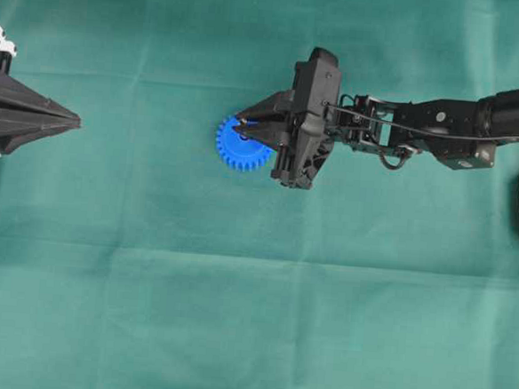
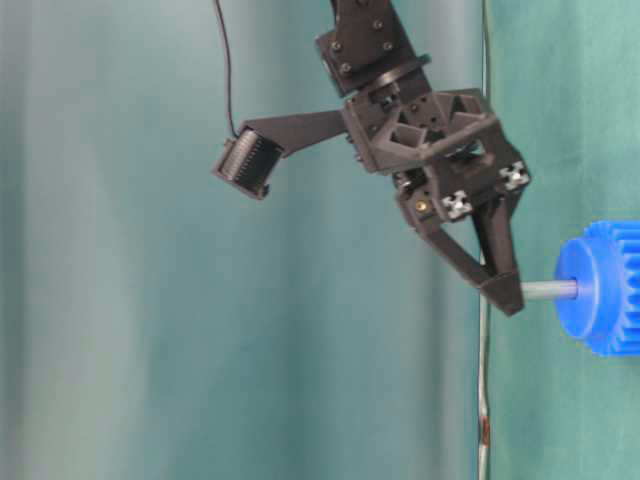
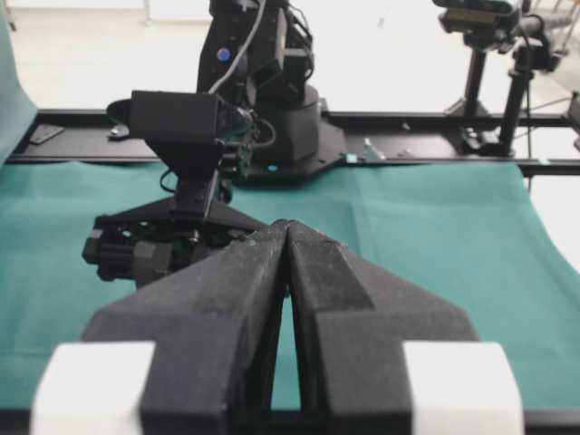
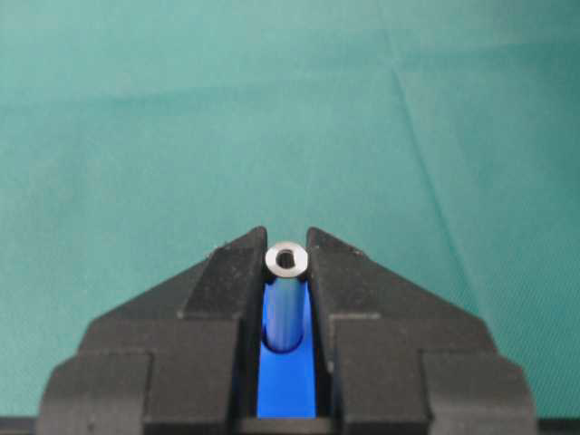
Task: Insert the shaft placed at a random location into the center hole of the medium gear at another random location.
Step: 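Lower the shaft into the blue gear's center hole with the right gripper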
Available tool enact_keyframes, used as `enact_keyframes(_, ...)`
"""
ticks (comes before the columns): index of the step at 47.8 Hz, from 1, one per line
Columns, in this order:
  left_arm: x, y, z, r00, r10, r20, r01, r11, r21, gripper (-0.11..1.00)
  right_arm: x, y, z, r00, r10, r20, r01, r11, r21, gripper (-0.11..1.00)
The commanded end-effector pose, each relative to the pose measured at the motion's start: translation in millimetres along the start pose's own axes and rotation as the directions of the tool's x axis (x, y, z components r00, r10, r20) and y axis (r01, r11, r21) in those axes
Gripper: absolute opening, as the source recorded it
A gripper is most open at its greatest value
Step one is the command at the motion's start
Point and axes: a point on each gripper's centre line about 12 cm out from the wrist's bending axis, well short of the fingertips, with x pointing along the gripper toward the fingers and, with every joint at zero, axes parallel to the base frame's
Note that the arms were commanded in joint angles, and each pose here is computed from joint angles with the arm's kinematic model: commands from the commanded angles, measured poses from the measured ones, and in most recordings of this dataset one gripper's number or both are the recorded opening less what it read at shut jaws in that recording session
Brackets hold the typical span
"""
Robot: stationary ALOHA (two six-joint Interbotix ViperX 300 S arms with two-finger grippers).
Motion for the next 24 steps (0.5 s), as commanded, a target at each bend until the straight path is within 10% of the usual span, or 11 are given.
enact_keyframes(1, 2.6, -0.4, 6.5, 1.0, -0.002, 0.015, 0.002, 1.0, 0.0, 0.0, -0.8, 1.1, 10.6, 0.999, 0.0, 0.038, 0.0, 1.0, -0.003, 0.16)
enact_keyframes(24, 2.8, -0.4, 6.1, 1.0, -0.002, 0.014, 0.002, 1.0, 0.001, 0.0, 5.2, 3.0, 1.2, 1.0, 0.001, 0.024, -0.001, 1.0, 0.005, 0.16)
